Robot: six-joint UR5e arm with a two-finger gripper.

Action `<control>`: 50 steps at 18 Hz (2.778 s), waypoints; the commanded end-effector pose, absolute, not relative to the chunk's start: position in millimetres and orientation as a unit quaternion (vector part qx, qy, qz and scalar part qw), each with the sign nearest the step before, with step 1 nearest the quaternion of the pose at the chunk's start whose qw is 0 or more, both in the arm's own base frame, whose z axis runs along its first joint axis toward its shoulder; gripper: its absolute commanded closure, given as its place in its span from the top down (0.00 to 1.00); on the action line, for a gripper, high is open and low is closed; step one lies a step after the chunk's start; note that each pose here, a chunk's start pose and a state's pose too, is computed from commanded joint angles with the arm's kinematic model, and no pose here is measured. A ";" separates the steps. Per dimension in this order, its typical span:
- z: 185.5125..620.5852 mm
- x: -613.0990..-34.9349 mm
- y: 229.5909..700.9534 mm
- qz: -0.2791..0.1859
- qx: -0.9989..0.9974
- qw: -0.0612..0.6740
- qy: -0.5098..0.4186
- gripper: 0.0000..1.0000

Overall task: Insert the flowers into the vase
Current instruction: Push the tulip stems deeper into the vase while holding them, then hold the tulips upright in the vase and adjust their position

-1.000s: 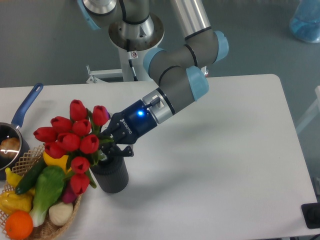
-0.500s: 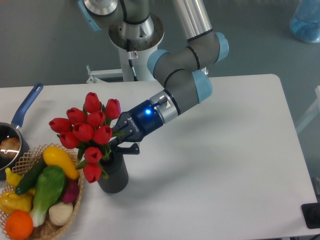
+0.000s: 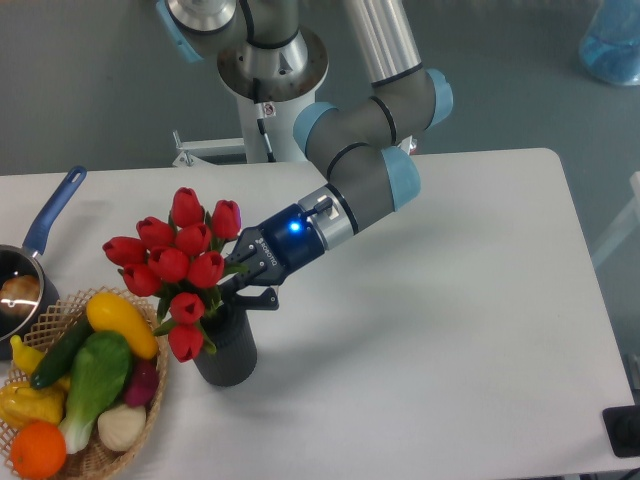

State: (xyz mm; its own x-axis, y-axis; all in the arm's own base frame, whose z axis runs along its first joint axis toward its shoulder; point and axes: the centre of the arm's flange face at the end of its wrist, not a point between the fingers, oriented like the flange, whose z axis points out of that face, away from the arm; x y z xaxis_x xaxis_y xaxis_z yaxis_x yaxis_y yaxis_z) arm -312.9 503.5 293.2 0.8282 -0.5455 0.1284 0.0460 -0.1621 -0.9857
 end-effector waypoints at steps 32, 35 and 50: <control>267.6 -332.1 504.2 -0.242 -0.733 0.617 0.155 0.23; 267.6 -332.1 504.2 -0.242 -0.733 0.617 0.155 0.23; 265.7 -325.9 506.1 -0.246 -0.733 0.614 0.156 0.25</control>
